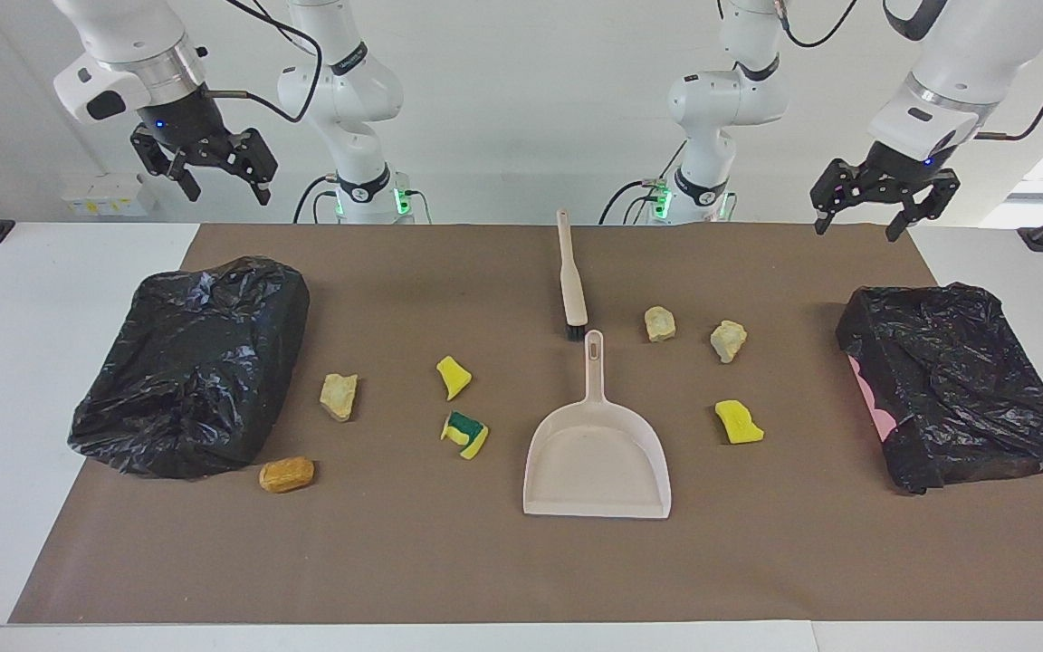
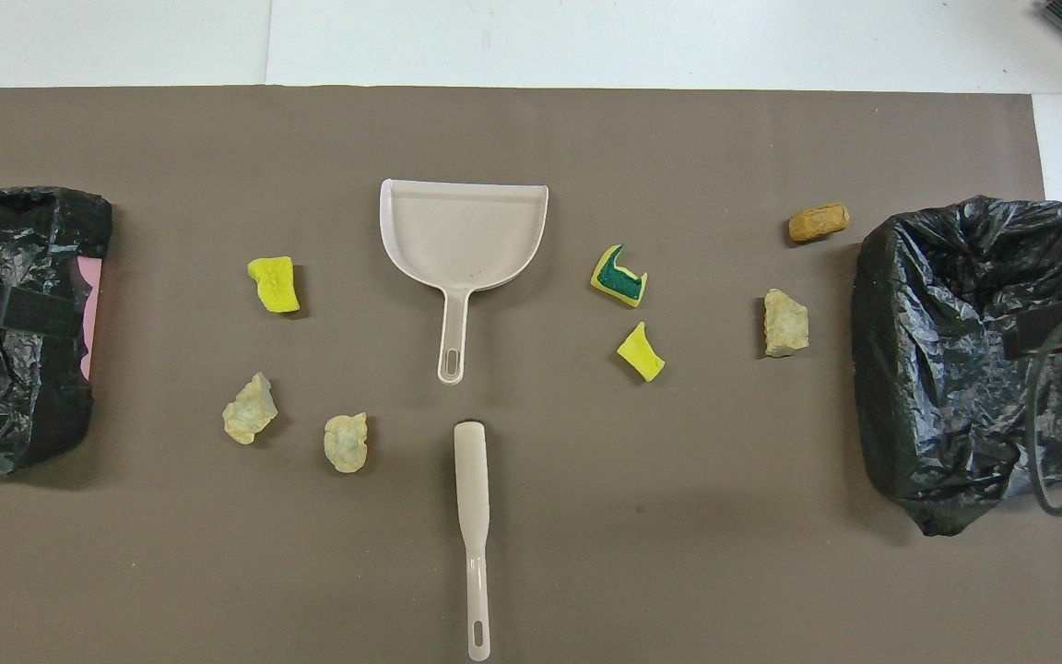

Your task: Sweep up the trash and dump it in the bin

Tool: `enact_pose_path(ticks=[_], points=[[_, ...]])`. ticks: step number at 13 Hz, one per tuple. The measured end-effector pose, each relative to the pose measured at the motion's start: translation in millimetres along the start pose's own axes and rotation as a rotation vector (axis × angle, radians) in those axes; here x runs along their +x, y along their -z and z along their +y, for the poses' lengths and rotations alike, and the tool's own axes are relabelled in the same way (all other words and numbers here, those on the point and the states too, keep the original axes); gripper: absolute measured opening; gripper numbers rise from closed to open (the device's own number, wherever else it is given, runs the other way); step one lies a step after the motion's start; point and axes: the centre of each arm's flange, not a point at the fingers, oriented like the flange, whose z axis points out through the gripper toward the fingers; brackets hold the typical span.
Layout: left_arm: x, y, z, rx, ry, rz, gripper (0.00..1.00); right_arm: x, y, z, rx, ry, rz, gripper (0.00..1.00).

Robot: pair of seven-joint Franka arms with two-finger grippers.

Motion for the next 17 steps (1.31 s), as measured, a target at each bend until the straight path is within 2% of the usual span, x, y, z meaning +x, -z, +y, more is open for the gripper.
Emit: enact_pose_path(ticks=[4, 7, 12, 17], points=[[-6, -7, 36, 0.000, -0.064, -0.018, 1.00, -3, -1, -6, -0.003, 0.030, -0.019, 1.00], [-10, -9, 43, 0.000, -0.076, -0.025, 1.00, -4, 5, -17, -0.006, 0.065, -0.039, 1.00], [-16, -19, 74, -0.002, -0.108, -0.047, 1.00, 28, -16, -43, -0.003, 0.112, -0.051, 1.00], [-52, -49, 159, 0.003, -0.110, -0.113, 1.00, 62, -57, -116, 0.005, 0.180, -0.006, 1.00]])
